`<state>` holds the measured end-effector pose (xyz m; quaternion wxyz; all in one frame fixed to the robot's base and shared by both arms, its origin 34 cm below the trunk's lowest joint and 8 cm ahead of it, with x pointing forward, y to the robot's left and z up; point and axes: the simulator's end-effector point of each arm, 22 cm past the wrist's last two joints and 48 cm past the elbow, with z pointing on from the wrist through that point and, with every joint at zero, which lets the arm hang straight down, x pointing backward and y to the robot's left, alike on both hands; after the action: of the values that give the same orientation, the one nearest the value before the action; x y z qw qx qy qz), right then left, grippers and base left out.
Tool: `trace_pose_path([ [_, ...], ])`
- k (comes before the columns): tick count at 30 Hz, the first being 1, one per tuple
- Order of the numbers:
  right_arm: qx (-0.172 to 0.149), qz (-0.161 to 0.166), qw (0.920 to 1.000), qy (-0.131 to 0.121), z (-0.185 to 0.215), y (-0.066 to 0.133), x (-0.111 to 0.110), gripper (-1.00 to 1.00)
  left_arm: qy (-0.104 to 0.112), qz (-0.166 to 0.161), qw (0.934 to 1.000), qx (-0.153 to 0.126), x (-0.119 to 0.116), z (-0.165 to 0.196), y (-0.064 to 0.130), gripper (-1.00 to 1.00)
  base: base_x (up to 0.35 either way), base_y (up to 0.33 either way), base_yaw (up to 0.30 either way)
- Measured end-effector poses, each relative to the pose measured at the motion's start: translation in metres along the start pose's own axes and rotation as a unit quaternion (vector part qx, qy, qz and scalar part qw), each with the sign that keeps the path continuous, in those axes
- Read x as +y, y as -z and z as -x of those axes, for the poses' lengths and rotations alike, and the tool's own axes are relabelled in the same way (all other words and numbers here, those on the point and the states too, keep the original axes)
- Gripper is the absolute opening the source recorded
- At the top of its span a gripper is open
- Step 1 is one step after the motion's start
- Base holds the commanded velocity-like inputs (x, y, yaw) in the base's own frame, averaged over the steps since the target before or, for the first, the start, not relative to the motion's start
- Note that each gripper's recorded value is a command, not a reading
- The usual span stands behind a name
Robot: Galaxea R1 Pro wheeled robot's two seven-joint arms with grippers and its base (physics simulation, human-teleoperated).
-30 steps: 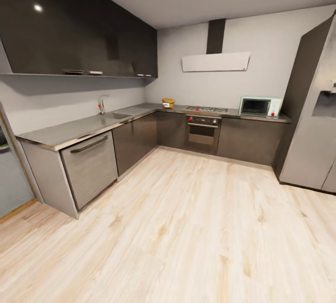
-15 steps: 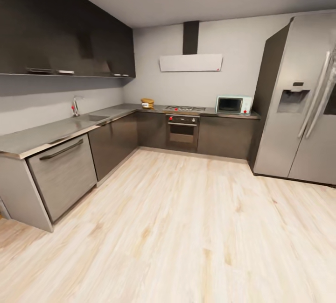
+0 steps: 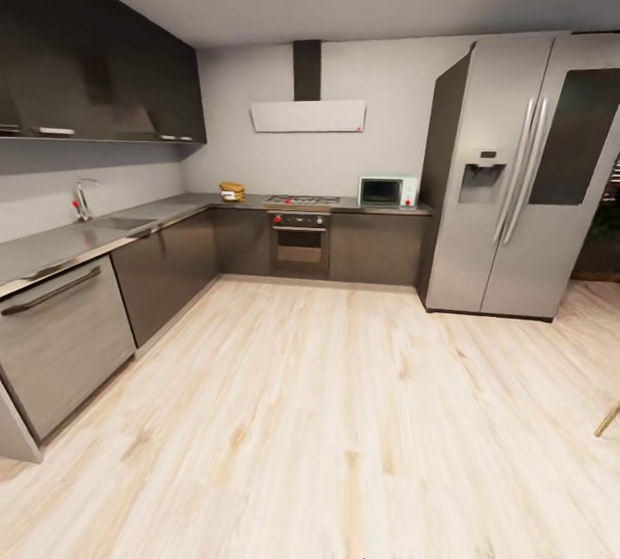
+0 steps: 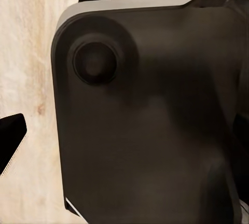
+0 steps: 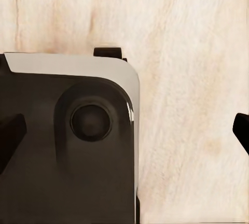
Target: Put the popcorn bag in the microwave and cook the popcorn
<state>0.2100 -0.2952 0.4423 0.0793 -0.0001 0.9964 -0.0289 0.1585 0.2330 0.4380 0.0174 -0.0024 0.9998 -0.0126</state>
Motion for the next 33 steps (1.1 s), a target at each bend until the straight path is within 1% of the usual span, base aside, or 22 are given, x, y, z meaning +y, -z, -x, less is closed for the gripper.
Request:
trace_pose_path([
  [9, 0.0, 0.0, 1.0, 0.0, 0.0, 0.0, 0.0, 1.0, 0.0, -0.002, 1.0, 0.007, -0.002, -0.003, 0.0, 1.0, 0.0, 0.0, -0.293],
  [13, 0.0, 0.0, 1.0, 0.0, 0.0, 0.0, 0.0, 1.0, 0.0, -0.001, 1.0, 0.003, -0.001, -0.002, 0.0, 1.0, 0.0, 0.0, -0.294],
  [18, 0.0, 0.0, 1.0, 0.0, 0.0, 0.0, 0.0, 1.0, -0.001, 0.0, 1.0, 0.006, 0.001, -0.003, 0.0, 1.0, 0.014, 0.0, -0.294],
  [22, 0.0, 0.0, 1.0, 0.0, 0.0, 0.0, 0.0, 1.0, 0.001, 0.005, 0.9999, 0.011, 0.005, -0.005, 0.0, 1.0, 0.272, 0.0, -0.294],
  [25, 0.0, 0.0, 1.0, 0.0, 0.0, 0.0, 0.0, 1.0, 0.003, 0.01, 0.9998, 0.017, 0.013, -0.008, 0.0, 1.0, 0.334, 0.0, -0.255],
  [33, 0.0, 0.0, 1.0, 0.0, 0.0, 0.0, 0.0, 1.0, 0.005, 0.01, 0.9998, 0.013, 0.013, -0.006, 0.0, 1.0, 0.342, 0.0, -0.034],
])
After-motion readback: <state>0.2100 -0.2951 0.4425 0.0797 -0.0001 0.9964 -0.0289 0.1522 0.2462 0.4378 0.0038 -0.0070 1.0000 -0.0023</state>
